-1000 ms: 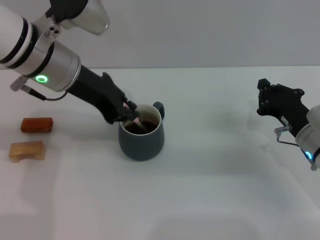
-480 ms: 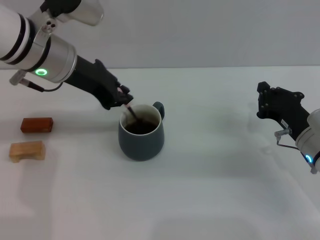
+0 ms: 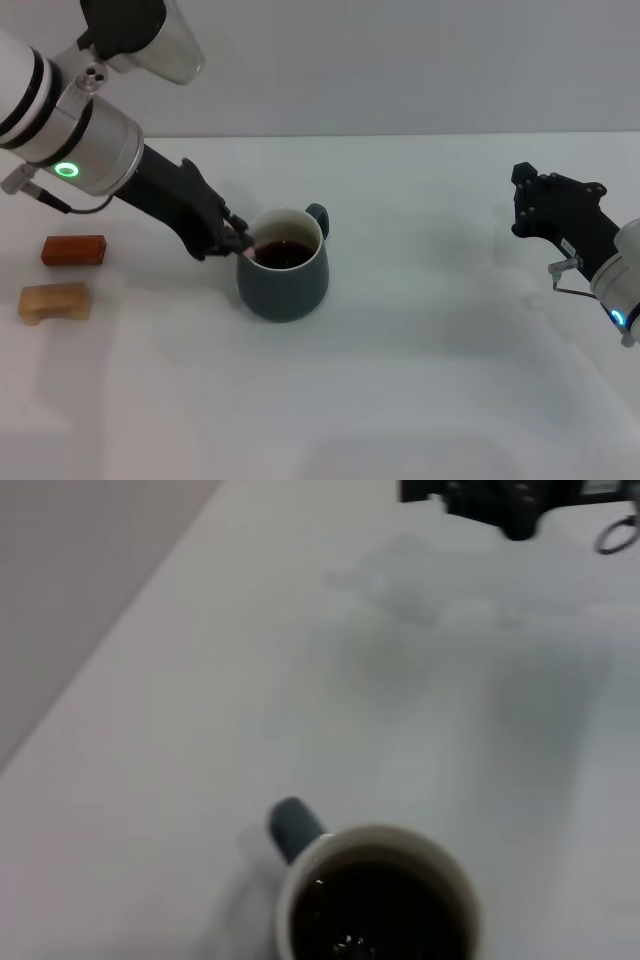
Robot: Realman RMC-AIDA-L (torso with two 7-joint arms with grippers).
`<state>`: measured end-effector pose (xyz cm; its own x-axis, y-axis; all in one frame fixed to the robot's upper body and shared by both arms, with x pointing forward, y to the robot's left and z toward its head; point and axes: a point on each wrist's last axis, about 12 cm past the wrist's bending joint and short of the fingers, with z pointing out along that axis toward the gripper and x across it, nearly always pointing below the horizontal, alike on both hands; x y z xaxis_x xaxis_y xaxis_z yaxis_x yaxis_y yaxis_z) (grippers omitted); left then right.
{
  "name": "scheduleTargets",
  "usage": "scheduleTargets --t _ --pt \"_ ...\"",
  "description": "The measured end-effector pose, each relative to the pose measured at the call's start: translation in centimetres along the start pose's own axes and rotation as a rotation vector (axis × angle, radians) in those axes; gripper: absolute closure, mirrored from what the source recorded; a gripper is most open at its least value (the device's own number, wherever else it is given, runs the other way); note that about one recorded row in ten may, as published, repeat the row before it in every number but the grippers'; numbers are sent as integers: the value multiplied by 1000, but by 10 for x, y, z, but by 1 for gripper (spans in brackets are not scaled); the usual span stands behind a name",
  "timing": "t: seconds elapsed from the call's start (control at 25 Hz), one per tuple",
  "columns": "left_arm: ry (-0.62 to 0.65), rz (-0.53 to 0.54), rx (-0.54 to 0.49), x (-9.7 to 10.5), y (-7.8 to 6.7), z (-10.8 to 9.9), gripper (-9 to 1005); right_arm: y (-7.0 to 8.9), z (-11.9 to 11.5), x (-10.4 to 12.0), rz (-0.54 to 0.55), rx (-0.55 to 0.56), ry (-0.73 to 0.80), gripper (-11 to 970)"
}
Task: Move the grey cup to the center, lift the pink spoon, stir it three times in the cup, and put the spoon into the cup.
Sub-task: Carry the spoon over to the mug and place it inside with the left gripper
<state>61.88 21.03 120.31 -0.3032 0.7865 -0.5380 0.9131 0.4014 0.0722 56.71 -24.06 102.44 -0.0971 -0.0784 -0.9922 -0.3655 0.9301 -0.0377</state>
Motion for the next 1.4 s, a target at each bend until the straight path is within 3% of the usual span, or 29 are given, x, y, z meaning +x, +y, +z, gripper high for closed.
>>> scheduleTargets --t 0.04,0.36,0.92,1.4 --pt "5 3 49 0 -6 0 850 0 0 0 -1 -1 0 949" --pt "-69 23 124 -13 -17 2 850 1 -1 1 -1 -6 2 950" --pt "-144 20 3 -16 -10 16 850 1 -9 3 14 -7 -4 949" --pt "-85 -17 3 -2 -7 9 849 1 -10 3 15 -6 -4 949"
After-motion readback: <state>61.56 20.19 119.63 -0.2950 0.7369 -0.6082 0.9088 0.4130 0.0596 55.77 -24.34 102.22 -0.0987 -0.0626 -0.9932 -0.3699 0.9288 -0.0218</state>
